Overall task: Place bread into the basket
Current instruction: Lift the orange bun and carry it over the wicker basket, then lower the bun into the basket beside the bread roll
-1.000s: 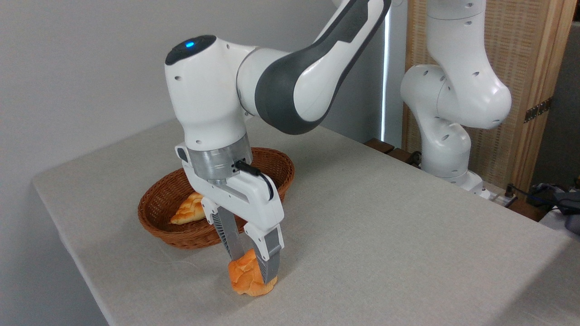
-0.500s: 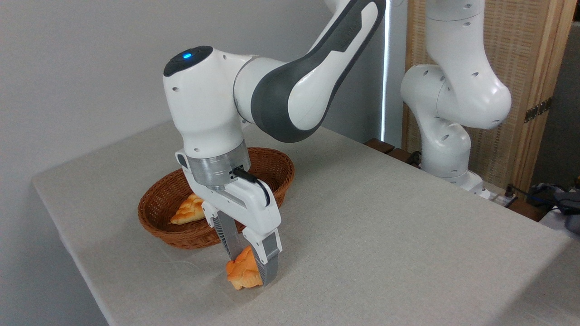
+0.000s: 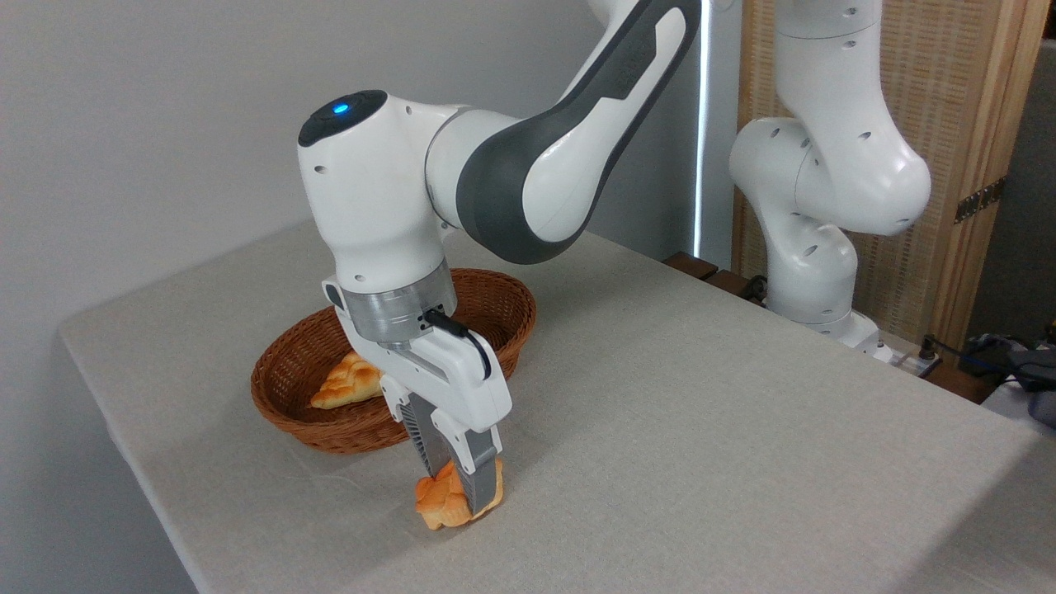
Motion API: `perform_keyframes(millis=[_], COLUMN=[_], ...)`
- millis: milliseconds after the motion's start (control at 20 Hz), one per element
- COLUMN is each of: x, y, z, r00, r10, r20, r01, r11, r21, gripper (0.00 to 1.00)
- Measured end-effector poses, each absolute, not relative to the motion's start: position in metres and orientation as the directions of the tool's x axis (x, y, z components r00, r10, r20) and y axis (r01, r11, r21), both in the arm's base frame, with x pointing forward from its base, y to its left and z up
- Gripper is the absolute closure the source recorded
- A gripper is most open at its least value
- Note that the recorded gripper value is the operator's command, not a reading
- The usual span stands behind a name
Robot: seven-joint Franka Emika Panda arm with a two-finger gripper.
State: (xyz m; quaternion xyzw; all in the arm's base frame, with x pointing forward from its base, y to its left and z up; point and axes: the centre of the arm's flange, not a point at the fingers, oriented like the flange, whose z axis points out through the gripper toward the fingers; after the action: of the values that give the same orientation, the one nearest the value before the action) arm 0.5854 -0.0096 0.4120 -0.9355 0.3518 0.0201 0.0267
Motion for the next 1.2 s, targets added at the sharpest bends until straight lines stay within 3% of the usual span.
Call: perform_keyframes(millis=[300, 500, 750, 950, 1050, 1200], x=[0.585, 0.585, 0.582, 0.574, 0.569, 0.561], y=[-0.009, -0.003, -0.002, -0.012, -0.035, -0.082], z=[0.413, 0.427, 0.458, 0.498, 0.525, 0.538], r00=[0.752, 0.761, 0.777, 0.789, 0.777, 0.751], r10=[-0.657, -0.648, -0.629, -0.614, -0.624, -0.651], r20=[-0.055, -0.034, -0.005, 0.032, 0.086, 0.116], r01=[-0.659, -0.648, -0.629, -0.615, -0.629, -0.660], r11=[-0.751, -0.760, -0.777, -0.788, -0.775, -0.748], r21=[-0.037, -0.051, -0.032, 0.029, 0.060, 0.073], gripper=[0.54, 0.57, 0.58, 0.58, 0.58, 0.58])
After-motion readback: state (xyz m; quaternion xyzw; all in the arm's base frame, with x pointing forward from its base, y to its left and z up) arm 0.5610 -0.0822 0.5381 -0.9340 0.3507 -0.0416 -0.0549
